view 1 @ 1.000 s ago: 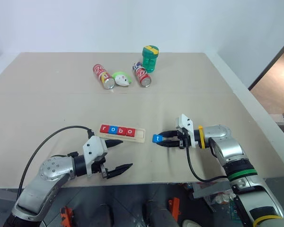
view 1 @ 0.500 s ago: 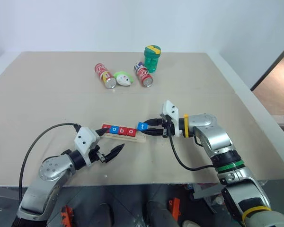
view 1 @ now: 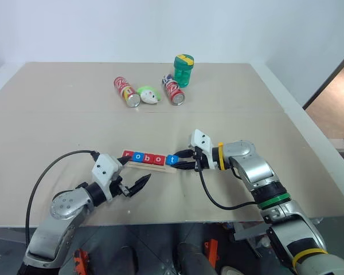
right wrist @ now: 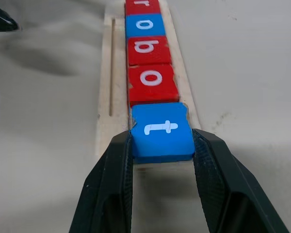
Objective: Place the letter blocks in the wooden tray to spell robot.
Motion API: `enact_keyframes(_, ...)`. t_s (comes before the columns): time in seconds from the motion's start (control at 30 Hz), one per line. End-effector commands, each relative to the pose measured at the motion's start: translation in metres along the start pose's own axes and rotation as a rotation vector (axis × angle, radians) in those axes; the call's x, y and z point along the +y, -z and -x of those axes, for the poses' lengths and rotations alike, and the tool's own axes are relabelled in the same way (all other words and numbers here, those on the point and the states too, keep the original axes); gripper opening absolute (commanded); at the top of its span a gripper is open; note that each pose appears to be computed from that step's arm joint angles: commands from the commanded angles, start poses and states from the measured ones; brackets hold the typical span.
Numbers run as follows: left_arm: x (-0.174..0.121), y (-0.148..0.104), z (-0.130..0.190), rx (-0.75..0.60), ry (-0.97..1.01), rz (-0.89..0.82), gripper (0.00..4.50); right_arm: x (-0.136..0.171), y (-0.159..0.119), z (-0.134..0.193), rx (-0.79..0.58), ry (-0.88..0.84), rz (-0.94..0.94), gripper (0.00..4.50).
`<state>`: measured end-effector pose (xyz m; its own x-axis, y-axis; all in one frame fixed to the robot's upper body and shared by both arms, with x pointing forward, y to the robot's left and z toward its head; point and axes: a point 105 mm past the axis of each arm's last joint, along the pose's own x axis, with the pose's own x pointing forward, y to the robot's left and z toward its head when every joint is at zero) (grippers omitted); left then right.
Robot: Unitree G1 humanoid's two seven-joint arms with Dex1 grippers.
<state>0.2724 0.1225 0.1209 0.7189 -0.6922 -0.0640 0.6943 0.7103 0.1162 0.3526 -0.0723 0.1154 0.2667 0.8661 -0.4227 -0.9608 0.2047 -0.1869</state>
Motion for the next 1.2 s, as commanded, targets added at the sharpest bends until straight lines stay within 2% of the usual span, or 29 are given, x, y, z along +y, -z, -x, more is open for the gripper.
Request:
enact_keyframes(0.03, -0.004, -0.013, 0.001, -0.039, 0.011, -0.024, 4.5, -0.003, -0.013, 0.0, -0.022, -0.001, 0.052, 1.18)
enact_keyframes(0.9, -0.007, -0.008, 0.004, -0.017, 0.015, -0.026, 4.5, 0.0, -0.012, -0.01, -0.025, -0.035, 0.029, 1.18)
enact_keyframes(0.97, -0.006, -0.008, 0.004, -0.016, 0.014, -0.026, 4.5, 0.0, -0.013, -0.01, -0.025, -0.034, 0.022, 2.21)
enact_keyframes(1.07, -0.006, -0.007, 0.004, -0.015, 0.015, -0.025, 4.5, -0.002, -0.016, -0.01, -0.037, -0.022, 0.035, 3.3)
enact_keyframes(1.17, -0.006, -0.007, 0.004, -0.011, 0.016, -0.025, 4.5, -0.004, -0.024, -0.008, -0.068, -0.007, 0.037, 4.34)
enact_keyframes(1.2, -0.006, -0.007, 0.004, -0.009, 0.016, -0.026, 4.5, -0.004, -0.028, -0.007, -0.081, -0.001, 0.041, 4.45)
